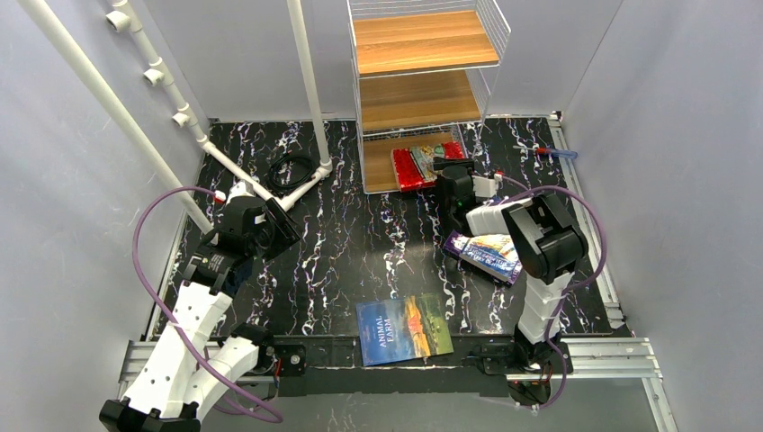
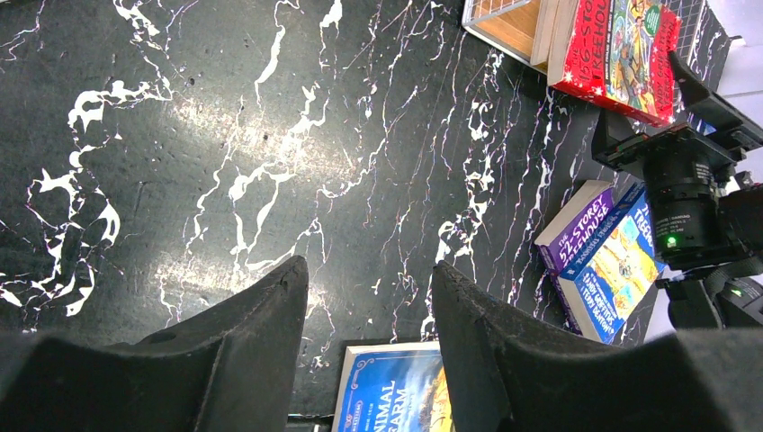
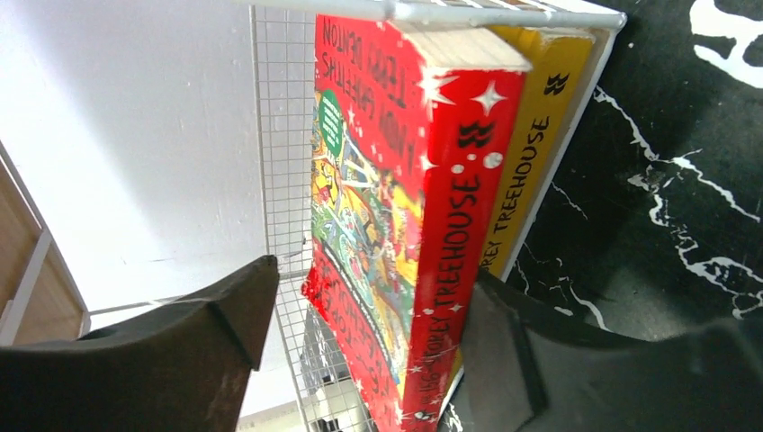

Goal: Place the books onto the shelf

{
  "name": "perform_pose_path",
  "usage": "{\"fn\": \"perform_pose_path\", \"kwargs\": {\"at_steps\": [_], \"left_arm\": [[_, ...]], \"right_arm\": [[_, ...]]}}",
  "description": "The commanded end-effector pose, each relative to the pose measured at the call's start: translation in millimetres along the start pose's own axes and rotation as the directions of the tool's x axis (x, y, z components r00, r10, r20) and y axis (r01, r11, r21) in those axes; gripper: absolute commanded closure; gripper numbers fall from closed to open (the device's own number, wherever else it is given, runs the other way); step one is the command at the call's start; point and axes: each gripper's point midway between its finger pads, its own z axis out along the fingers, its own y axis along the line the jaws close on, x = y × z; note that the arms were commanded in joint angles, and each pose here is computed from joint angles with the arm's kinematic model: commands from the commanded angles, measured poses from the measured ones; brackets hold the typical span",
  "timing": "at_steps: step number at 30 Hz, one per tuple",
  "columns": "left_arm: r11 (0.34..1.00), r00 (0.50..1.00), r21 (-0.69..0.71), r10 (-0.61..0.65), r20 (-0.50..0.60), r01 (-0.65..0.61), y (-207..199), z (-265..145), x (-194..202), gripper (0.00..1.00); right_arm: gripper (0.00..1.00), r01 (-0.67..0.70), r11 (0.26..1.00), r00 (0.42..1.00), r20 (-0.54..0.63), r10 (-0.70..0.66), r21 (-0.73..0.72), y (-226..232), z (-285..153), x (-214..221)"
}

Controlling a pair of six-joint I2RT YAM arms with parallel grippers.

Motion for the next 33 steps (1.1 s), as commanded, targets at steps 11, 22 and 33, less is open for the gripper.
{"fn": "perform_pose_path", "kwargs": {"at_steps": [11, 22, 33], "left_arm": [[1.000, 1.000, 0.010, 0.001, 0.022, -0.002, -3.1, -8.0, -7.6, 0.49], [1.000, 1.000, 0.019, -0.001, 0.017, 0.001, -5.0, -8.1, -6.9, 0.49], [1.000, 1.000, 0.025, -0.007, 0.022, 0.006, -3.8, -10.4, -5.8, 0.49]], "right_arm": [[0.01, 0.010, 0.998, 0.999, -0.033, -0.008, 0.058, 7.5, -12.7, -5.2], [0.01, 0.075, 0.995, 0.995, -0.069, -0.071, 0.062, 11.5, -21.2, -7.7], [0.01, 0.068, 0.996, 0.989, -0.133, -0.059, 0.064, 4.9, -32.6, -7.1]]}}
